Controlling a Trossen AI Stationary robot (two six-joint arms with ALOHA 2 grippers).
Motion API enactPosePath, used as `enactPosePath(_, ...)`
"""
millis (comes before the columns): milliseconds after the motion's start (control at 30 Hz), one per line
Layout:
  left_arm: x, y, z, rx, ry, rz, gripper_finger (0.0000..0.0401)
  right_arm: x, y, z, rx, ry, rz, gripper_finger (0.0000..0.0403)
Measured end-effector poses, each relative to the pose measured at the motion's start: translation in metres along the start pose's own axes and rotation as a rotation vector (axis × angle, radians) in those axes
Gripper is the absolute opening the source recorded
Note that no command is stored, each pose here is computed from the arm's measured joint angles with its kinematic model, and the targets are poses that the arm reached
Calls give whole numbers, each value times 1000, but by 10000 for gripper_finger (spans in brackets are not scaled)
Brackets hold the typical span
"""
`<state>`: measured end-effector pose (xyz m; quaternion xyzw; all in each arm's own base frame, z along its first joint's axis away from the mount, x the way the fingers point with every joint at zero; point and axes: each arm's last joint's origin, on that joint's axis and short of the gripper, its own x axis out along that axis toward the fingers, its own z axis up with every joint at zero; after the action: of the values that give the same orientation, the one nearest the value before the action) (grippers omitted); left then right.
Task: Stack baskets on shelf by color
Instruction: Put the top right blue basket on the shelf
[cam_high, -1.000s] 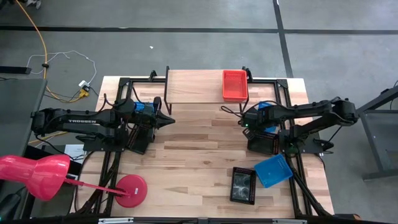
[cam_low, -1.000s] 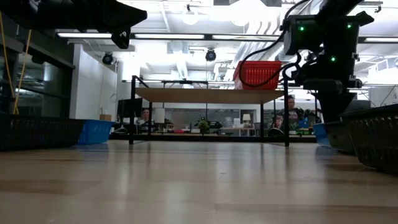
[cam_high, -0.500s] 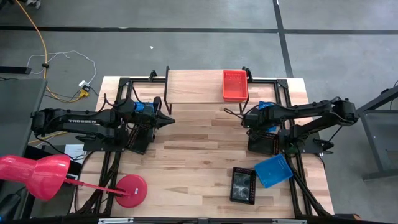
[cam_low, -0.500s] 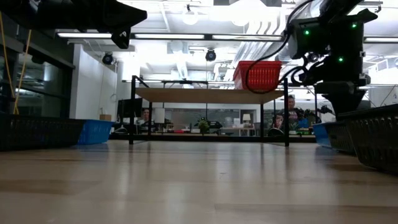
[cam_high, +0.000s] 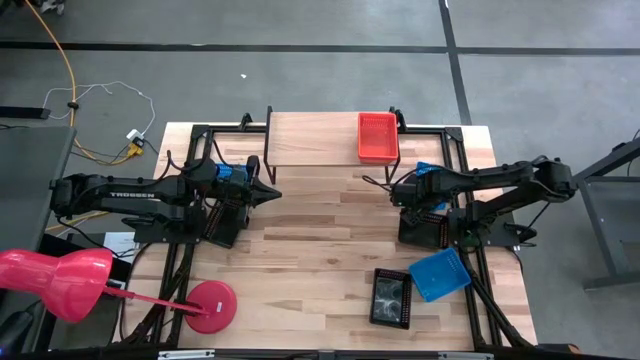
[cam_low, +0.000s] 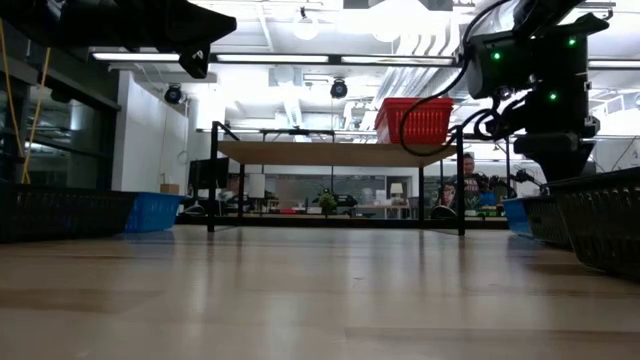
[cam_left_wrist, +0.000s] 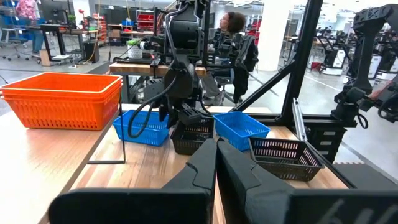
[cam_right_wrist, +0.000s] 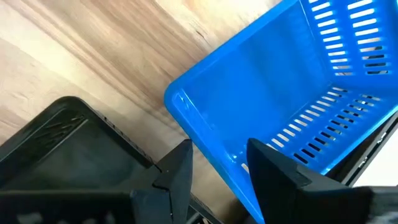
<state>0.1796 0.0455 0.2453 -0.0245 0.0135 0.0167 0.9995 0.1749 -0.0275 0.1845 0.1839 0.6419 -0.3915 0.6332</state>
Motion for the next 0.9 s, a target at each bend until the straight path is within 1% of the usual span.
enactPosePath(167, 0, 0, 0, 0, 0, 0, 0, 5, 3, 1, -10, 29, -22, 140)
enactPosePath(500, 0, 0, 0, 0, 0, 0, 0, 20, 12, 6, -59, 71, -114, 140)
enactPosePath(600, 0, 0, 0, 0, 0, 0, 0, 23, 13, 6, -77, 79, -131, 131)
enactPosePath(733, 0, 0, 0, 0, 0, 0, 0, 23, 13, 7, -80, 69, -140, 98)
enactPosePath(800, 0, 0, 0, 0, 0, 0, 0, 23, 13, 7, -83, 71, -142, 72)
enactPosePath(900, 0, 0, 0, 0, 0, 0, 0, 23, 11, 5, -93, 84, -154, 20)
